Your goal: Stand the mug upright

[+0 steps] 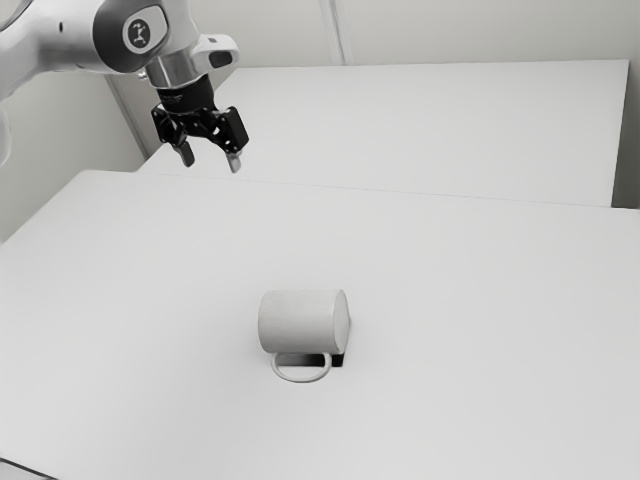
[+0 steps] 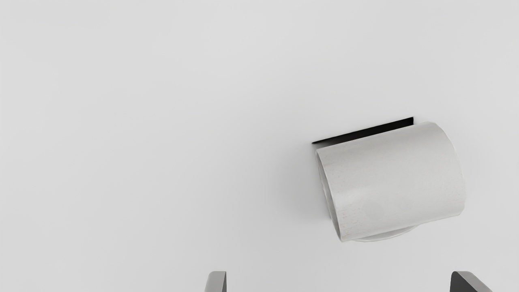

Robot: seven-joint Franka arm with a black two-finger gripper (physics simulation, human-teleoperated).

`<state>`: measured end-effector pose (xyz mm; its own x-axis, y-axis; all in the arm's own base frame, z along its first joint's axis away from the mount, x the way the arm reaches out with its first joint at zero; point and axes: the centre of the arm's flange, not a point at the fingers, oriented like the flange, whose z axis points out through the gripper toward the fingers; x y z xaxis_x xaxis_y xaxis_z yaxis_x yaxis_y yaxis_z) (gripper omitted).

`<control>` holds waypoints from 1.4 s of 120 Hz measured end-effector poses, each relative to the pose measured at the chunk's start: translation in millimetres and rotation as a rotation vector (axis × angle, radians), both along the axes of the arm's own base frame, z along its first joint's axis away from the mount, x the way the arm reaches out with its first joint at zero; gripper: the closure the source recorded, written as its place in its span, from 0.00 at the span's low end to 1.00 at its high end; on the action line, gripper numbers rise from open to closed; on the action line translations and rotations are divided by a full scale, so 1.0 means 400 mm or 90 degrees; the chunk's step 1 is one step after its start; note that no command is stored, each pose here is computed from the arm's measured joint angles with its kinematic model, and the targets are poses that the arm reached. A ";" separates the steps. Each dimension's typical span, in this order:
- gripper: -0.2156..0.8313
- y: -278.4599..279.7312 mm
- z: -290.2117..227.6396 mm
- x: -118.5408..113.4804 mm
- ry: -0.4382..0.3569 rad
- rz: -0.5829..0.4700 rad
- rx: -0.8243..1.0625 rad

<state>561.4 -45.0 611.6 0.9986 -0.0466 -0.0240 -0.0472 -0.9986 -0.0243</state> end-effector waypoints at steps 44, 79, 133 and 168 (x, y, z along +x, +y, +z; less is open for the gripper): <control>0.21 -0.022 -0.076 -0.060 0.033 0.001 -0.031; 0.21 0.054 -0.239 -0.099 0.057 0.060 -0.098; 0.21 0.071 -0.496 -0.151 0.054 0.120 -0.266; 0.21 0.071 -0.631 -0.193 0.034 0.170 -0.410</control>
